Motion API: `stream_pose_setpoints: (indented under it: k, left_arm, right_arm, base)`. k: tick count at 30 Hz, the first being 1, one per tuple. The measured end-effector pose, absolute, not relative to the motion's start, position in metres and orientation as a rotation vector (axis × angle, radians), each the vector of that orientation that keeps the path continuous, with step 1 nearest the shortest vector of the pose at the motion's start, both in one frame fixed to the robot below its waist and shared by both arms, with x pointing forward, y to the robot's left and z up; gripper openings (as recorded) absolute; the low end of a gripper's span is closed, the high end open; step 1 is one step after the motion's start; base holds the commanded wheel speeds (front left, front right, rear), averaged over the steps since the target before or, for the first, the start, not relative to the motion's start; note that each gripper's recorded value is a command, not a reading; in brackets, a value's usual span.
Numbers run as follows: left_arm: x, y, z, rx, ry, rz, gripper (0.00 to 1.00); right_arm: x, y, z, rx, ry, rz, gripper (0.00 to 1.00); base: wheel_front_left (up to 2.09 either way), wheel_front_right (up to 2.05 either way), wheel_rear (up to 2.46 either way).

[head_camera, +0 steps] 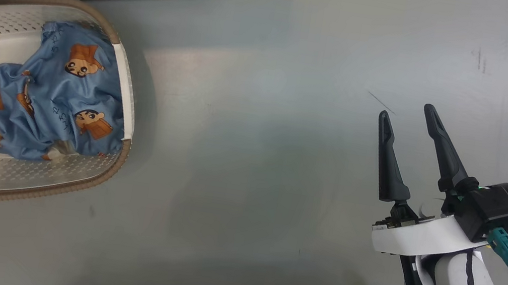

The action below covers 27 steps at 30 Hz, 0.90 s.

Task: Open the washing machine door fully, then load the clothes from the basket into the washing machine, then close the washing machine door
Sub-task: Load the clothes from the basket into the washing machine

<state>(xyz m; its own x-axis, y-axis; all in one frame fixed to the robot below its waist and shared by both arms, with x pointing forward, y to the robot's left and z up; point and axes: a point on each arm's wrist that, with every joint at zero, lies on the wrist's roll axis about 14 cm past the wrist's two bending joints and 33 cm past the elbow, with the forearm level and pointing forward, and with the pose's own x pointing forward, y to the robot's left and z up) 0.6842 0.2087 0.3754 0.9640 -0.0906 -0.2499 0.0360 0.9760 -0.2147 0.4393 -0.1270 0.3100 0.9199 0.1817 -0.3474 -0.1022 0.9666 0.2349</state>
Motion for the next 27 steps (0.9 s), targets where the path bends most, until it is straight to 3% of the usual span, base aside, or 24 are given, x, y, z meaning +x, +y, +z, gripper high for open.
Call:
stream_pose_setpoints:
  k: [9, 21, 27]
  left_arm:
    - [0.7, 0.19, 0.337, -0.182, 0.342, -0.122, 0.0]
    - [0.743, 0.181, 0.445, -0.015, -0.148, -0.189, 0.0]
    - [0.742, 0.176, 0.423, -0.04, -0.105, -0.192, 0.0]
  right_arm:
    - [0.432, -0.126, 0.28, 0.231, 0.452, 0.14, 1.0]
    - [0.43, -0.126, 0.27, 0.247, 0.477, 0.135, 1.0]
    - [0.429, -0.125, 0.269, 0.249, 0.481, 0.138, 1.0]
  base:
    - [0.0, 0.0, 0.0]
    - [0.0, 0.0, 0.0]
    - [0.0, 0.0, 0.0]
